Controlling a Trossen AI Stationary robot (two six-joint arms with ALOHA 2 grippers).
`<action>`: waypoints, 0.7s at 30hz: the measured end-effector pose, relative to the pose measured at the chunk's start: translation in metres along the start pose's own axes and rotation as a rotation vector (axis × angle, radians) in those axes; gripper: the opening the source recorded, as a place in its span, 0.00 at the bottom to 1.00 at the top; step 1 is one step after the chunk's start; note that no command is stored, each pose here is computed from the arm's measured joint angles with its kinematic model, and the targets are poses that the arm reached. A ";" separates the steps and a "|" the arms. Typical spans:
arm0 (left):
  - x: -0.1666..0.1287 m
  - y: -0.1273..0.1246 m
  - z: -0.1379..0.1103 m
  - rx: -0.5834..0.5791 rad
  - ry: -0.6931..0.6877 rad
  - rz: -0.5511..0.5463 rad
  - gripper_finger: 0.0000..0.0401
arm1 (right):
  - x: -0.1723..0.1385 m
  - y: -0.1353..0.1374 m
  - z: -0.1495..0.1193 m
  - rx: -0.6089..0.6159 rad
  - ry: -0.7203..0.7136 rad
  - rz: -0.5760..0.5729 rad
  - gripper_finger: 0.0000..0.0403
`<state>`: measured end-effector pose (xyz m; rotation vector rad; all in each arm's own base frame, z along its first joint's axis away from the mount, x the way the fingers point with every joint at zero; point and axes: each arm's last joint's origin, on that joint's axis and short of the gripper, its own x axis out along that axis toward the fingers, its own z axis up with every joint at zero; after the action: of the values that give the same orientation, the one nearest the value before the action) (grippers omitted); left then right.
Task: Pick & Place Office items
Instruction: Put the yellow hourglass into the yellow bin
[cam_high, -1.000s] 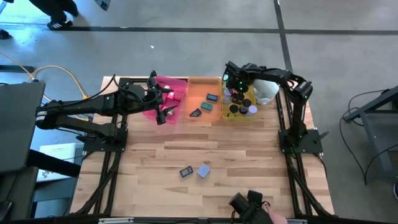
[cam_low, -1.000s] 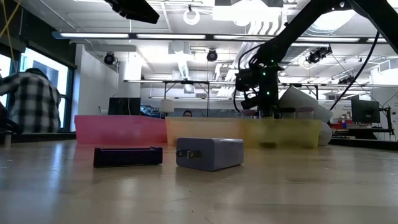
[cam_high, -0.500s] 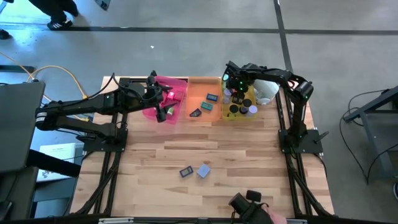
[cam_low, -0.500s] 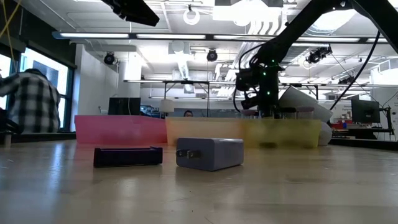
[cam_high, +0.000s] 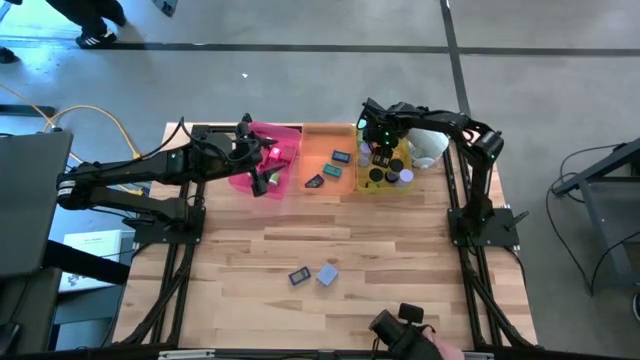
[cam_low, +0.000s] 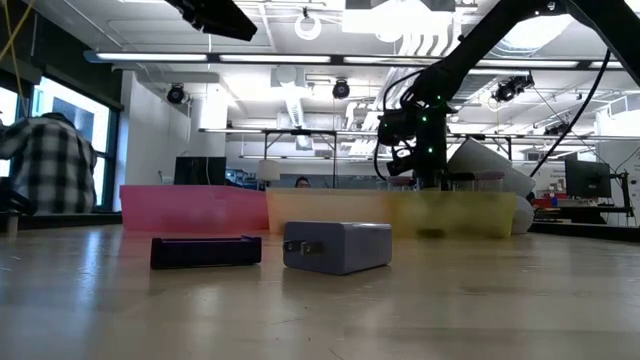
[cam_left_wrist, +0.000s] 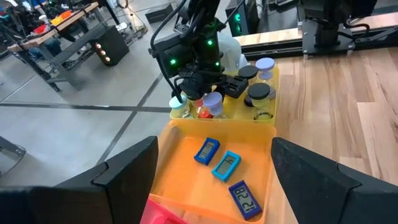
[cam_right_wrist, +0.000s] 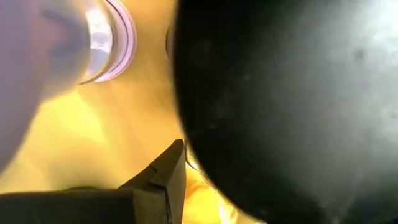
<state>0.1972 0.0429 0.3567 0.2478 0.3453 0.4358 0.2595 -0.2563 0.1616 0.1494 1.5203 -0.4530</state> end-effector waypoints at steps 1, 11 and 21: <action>0.000 0.000 0.000 -0.001 -0.004 0.001 0.76 | -0.002 0.000 -0.001 0.003 -0.003 -0.004 0.35; 0.000 0.000 0.001 -0.003 -0.005 0.002 0.76 | -0.030 -0.002 -0.007 0.007 -0.037 -0.062 0.34; 0.000 -0.001 0.001 -0.005 -0.016 -0.043 0.76 | -0.062 0.003 -0.011 0.019 -0.104 -0.107 0.32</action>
<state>0.1979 0.0417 0.3571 0.2385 0.3337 0.3924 0.2510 -0.2375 0.2208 0.0585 1.4266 -0.5519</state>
